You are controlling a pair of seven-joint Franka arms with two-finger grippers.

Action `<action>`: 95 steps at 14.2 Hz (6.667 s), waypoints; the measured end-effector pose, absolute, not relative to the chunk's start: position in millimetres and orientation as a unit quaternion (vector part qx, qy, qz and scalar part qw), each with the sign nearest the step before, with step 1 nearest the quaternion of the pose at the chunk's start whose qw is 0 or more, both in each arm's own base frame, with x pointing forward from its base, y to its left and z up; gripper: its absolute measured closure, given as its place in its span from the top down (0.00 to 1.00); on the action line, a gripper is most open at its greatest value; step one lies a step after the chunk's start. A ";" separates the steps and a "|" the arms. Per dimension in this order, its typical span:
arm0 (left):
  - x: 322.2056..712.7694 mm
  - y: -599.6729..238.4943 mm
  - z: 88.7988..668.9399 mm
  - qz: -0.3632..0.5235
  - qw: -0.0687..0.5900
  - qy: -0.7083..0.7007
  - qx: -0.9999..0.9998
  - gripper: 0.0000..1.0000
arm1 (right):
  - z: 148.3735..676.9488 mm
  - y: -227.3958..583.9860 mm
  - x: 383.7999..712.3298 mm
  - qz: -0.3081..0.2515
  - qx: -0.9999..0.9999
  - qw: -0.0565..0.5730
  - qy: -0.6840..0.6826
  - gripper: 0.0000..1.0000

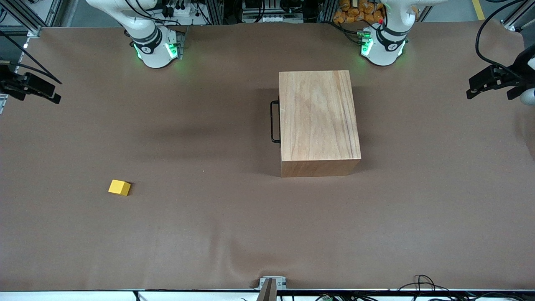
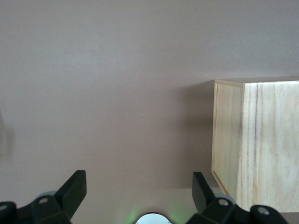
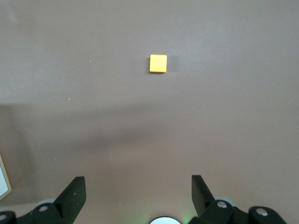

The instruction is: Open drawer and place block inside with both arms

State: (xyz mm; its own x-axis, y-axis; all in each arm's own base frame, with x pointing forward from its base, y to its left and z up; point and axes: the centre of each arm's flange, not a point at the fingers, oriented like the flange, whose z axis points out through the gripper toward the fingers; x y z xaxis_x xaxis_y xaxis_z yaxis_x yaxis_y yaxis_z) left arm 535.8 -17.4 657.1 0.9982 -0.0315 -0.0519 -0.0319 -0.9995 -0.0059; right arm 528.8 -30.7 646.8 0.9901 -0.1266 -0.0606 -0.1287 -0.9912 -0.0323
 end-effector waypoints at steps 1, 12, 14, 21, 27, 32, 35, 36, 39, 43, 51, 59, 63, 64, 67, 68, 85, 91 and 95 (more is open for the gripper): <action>535.8 -17.2 657.1 0.026 0.003 0.016 -1.000 1.00 | 647.7 -30.3 529.4 0.026 -0.998 0.017 0.063 1.00; 535.8 -16.0 657.1 0.026 0.003 0.015 -1.000 1.00 | 638.1 -29.7 533.8 0.039 -0.997 0.011 0.062 1.00; 535.8 -15.9 657.1 0.026 0.003 0.014 -1.000 1.00 | 638.1 -29.6 533.8 0.039 -0.997 0.011 0.062 1.00; 540.6 -63.6 646.1 0.036 -0.016 0.037 -0.999 1.00 | 638.2 -27.6 533.9 0.039 -0.997 0.011 0.061 1.00; 546.5 -186.2 614.7 0.053 -0.015 0.045 -0.997 1.00 | 638.7 -26.7 533.9 0.038 -0.997 0.011 0.060 1.00; 542.5 -261.5 590.5 0.047 -0.025 0.020 -0.998 1.00 | 638.9 -26.7 533.9 0.038 -0.997 0.011 0.060 1.00; 539.0 -302.4 575.9 0.044 -0.029 0.011 -0.999 1.00 | 639.0 -26.7 533.9 0.038 -0.997 0.011 0.060 1.00; 537.0 -316.2 572.4 0.043 -0.030 0.005 -0.999 1.00 | 638.9 -26.7 533.9 0.038 -0.997 0.011 0.060 1.00; 526.2 -356.8 563.7 0.043 -0.030 -0.002 -0.999 1.00 | 638.9 -26.7 533.9 0.038 -0.997 0.011 0.060 1.00; 514.6 -397.3 548.8 0.041 -0.032 -0.003 -0.999 1.00 | 639.0 -26.7 533.9 0.038 -0.997 0.011 0.060 1.00; 501.0 -441.8 524.1 0.036 -0.037 -0.019 -0.998 1.00 | 639.0 -26.7 533.9 0.038 -0.997 0.011 0.060 1.00; 481.1 -496.6 485.3 0.027 -0.038 -0.078 -0.996 1.00 | 638.9 -26.7 533.9 0.038 -0.997 0.011 0.060 1.00; 452.6 -537.7 460.4 0.009 -0.026 -0.095 -0.995 1.00 | 638.9 -26.8 533.9 0.038 -0.997 0.011 0.060 1.00; 446.5 -546.7 451.8 0.002 -0.020 -0.098 -0.995 1.00 | 638.9 -26.8 533.9 0.038 -0.997 0.011 0.060 1.00; 436.3 -566.1 422.5 -0.014 -0.004 -0.095 -0.995 1.00 | 638.9 -26.8 533.8 0.038 -0.997 0.011 0.060 1.00; 434.0 -572.1 411.3 -0.022 0.001 -0.094 -0.995 1.00 | 638.9 -26.8 533.8 0.039 -0.997 0.011 0.060 1.00; 391.5 -612.6 333.8 -0.050 0.089 -0.002 -0.995 1.00 | 638.9 -26.9 533.8 0.039 -0.997 0.011 0.060 1.00; 393.7 -607.1 328.8 -0.061 0.119 0.015 -0.991 1.00 | 638.9 -26.9 533.8 0.039 -0.997 0.011 0.060 1.00; 397.9 -604.1 323.5 -0.060 0.125 0.019 -0.990 1.00 | 638.9 -26.9 533.8 0.039 -0.997 0.011 0.060 1.00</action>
